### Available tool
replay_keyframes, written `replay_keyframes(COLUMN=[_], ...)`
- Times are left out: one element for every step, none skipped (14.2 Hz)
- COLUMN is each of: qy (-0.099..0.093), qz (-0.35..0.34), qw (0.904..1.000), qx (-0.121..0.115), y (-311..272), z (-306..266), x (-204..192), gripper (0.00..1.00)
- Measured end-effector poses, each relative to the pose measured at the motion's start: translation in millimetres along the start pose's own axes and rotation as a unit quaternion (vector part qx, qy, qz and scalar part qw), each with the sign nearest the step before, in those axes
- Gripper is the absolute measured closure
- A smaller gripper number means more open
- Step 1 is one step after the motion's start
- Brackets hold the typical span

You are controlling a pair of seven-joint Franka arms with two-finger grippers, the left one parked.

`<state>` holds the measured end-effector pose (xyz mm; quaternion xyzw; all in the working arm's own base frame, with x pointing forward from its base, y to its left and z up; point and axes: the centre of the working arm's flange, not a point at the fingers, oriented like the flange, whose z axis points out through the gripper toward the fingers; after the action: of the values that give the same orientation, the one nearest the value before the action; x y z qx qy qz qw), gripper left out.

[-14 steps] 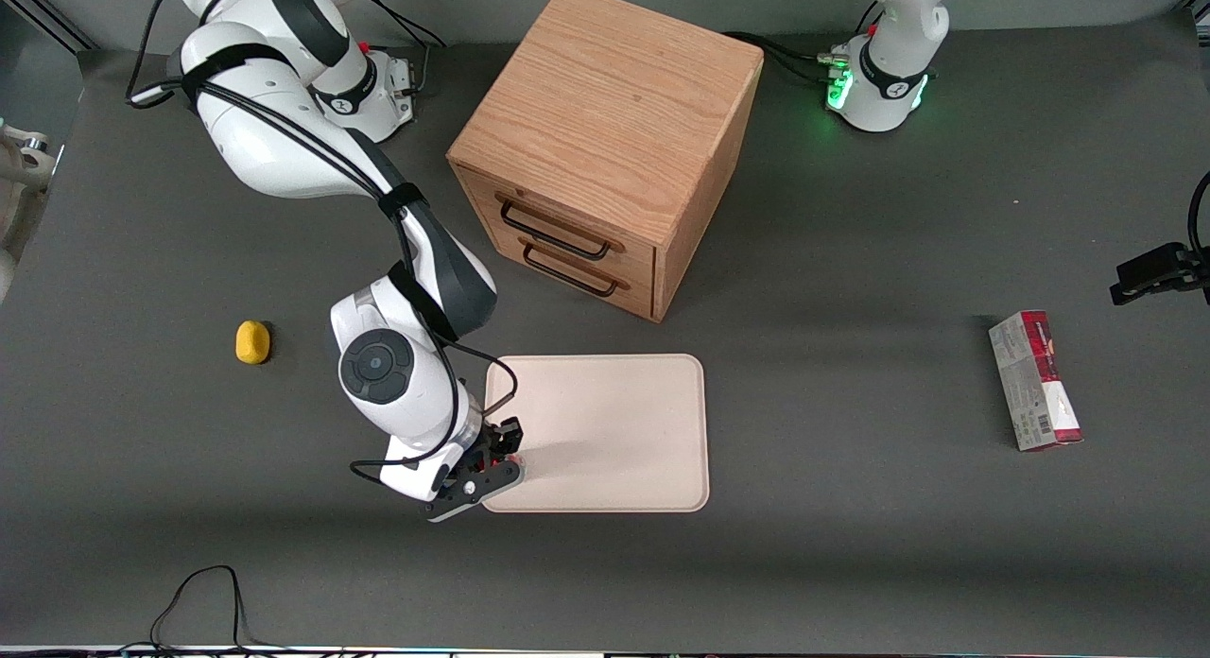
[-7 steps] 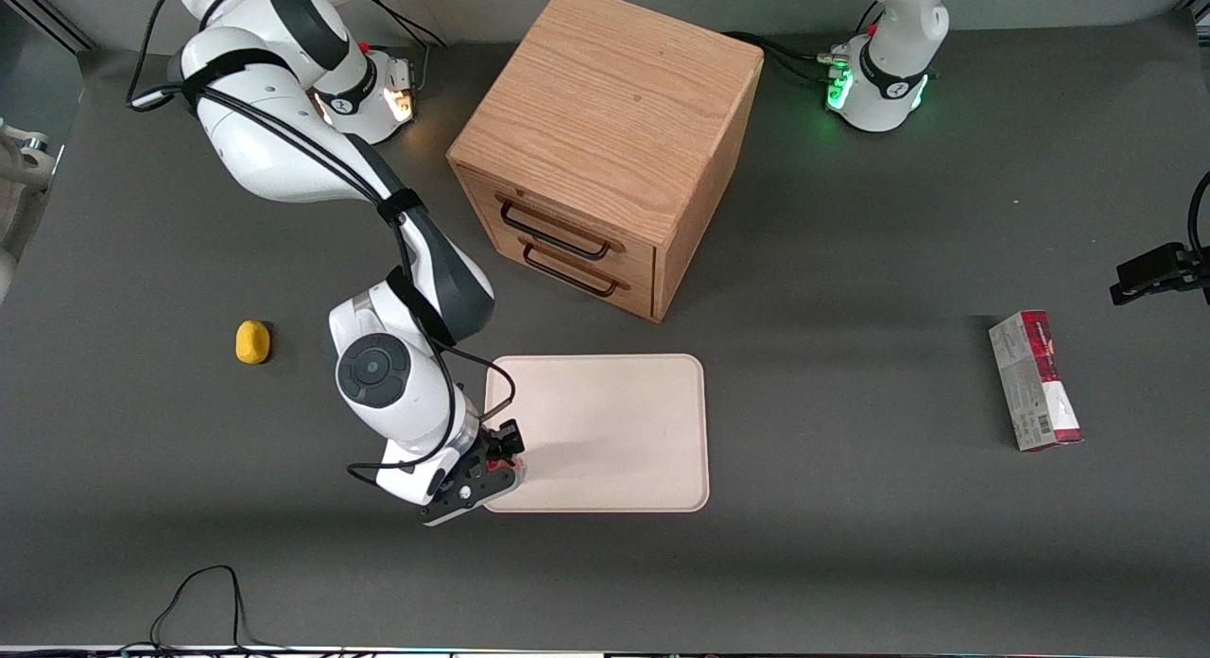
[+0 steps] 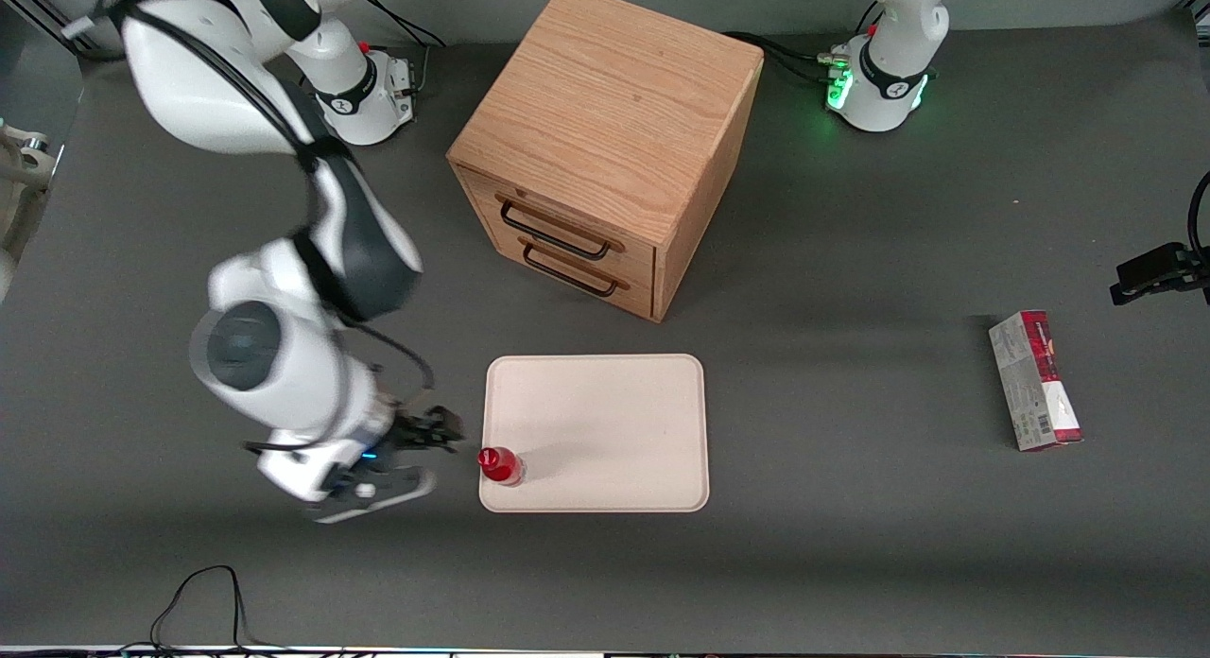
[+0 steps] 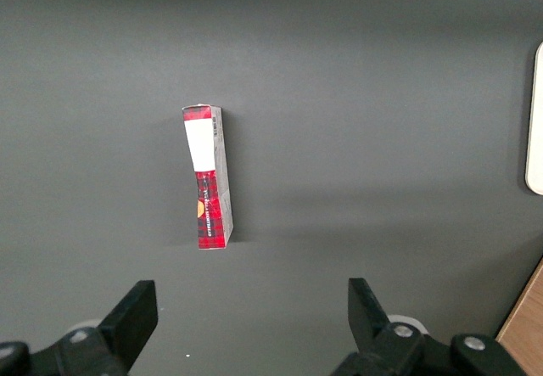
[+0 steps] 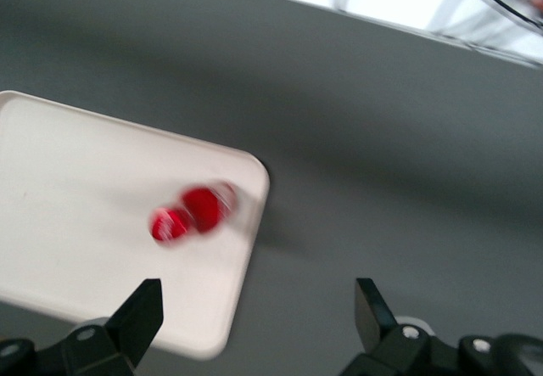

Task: Place coke bottle on tray

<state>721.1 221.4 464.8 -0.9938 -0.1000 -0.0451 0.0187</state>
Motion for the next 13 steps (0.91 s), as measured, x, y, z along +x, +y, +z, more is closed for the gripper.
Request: replay_keyframes(qy=[-0.008, -0.011, -0.012, -0.013, -0.014, -0.014, -0.015, -0.02, -0.025, -0.031, -0.032, -0.032, -0.032], qz=[0.016, 0.032, 0.049, 0.064, 0.074, 0.082, 0.088, 0.092, 0.091, 0.088, 0.088, 0.088, 0.087], qw=[0.9998, 0.9994, 0.9987, 0.9978, 0.997, 0.9965, 0.9959, 0.9955, 0.9955, 0.9956, 0.9956, 0.9956, 0.9956], qx=[0.004, 0.001, -0.006, -0.011, -0.013, -0.013, -0.01, -0.006, -0.002, 0.002, 0.004, 0.005, 0.005], y=[29.1, 57.1, 83.1, 106.5, 124.7, 137.2, 144.7, 149.2, 152.6, 155.4, 157.0, 157.3, 156.7], z=[-32.0, -59.9, -81.8, -99.8, -115.5, -131.1, -146.4, -160.7, -172.7, -181.8, -187.6, -190.1, -189.6], x=[-9.8, -22.4, -37.4, -55.4, -74.5, -94.3, -114.6, -134.8, -152.0, -166.0, -173.9, -177.0, -176.9], gripper=[0.0, 0.0, 0.0, 0.0, 0.0, 0.0, 0.0, 0.0, 0.0, 0.0, 0.0, 0.0, 0.0])
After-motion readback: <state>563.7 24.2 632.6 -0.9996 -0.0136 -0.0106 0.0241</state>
